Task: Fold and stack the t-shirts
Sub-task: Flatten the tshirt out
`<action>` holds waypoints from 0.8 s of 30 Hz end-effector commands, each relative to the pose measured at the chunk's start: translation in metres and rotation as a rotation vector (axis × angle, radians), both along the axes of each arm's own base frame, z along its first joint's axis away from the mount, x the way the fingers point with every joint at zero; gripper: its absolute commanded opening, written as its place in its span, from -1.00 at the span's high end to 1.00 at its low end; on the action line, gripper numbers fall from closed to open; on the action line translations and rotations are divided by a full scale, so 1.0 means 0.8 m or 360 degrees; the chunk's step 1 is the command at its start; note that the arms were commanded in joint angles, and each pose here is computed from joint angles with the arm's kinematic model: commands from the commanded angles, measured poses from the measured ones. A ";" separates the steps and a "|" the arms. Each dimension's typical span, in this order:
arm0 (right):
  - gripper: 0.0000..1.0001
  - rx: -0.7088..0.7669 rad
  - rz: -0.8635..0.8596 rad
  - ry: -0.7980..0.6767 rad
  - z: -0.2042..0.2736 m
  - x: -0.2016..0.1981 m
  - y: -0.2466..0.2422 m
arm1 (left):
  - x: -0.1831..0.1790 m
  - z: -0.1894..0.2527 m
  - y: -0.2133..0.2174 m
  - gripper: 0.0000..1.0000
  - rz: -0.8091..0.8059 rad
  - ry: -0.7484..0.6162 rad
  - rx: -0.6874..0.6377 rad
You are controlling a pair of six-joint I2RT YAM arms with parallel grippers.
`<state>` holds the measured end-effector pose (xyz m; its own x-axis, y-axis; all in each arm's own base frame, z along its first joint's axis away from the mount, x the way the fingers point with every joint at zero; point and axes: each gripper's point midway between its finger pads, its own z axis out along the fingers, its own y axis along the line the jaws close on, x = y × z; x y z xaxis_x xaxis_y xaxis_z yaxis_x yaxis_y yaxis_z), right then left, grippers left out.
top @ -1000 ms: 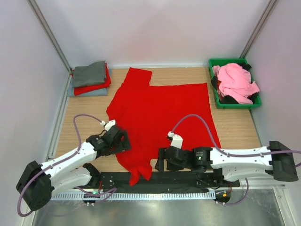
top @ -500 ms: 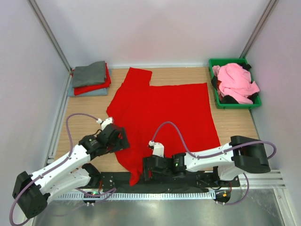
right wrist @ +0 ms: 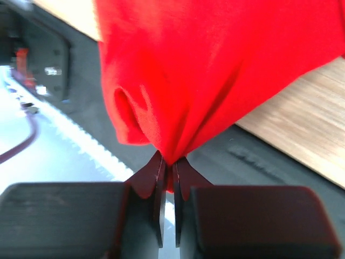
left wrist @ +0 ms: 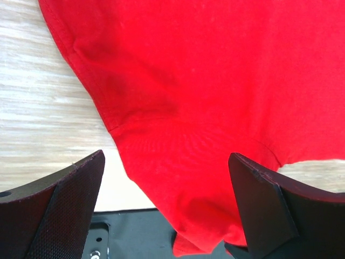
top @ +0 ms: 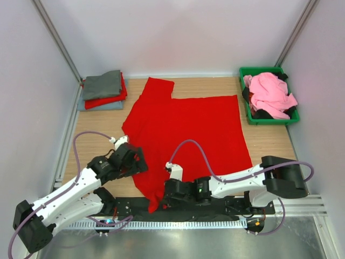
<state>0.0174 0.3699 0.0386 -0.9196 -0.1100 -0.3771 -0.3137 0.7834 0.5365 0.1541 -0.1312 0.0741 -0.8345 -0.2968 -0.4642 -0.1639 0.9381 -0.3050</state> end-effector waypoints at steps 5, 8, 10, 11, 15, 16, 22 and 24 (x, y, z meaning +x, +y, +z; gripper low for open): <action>0.81 0.0379 0.0025 -0.0016 0.111 -0.003 0.023 | -0.002 0.023 -0.010 -0.94 -0.0002 0.0011 -0.0067; 0.42 0.0375 0.0019 0.0023 0.111 -0.006 0.015 | -0.005 0.026 -0.012 -0.94 -0.0008 0.0027 -0.0080; -0.52 0.0308 0.0007 0.0044 0.099 -0.007 0.006 | -0.010 0.028 -0.014 -0.95 -0.0022 0.0049 -0.0093; -0.68 0.0263 -0.0014 0.0034 0.092 -0.004 0.001 | -0.012 0.030 -0.016 -0.94 -0.0030 0.0059 -0.0099; -0.86 -0.0056 -0.0161 -0.0065 0.058 0.018 -0.047 | -0.031 0.033 -0.014 -0.89 -0.0087 0.0142 -0.0041; -0.86 -0.0104 -0.0183 -0.0096 0.057 0.023 -0.056 | -0.031 0.041 -0.015 -0.87 -0.0095 0.0131 -0.0030; -0.92 -0.0364 -0.0337 -0.0286 0.066 0.061 -0.123 | -0.072 0.051 -0.018 -0.81 -0.0184 0.0187 0.0063; -0.94 -0.0403 -0.0425 -0.0319 0.073 0.076 -0.152 | -0.094 0.044 -0.032 -0.78 -0.0283 0.0225 0.0073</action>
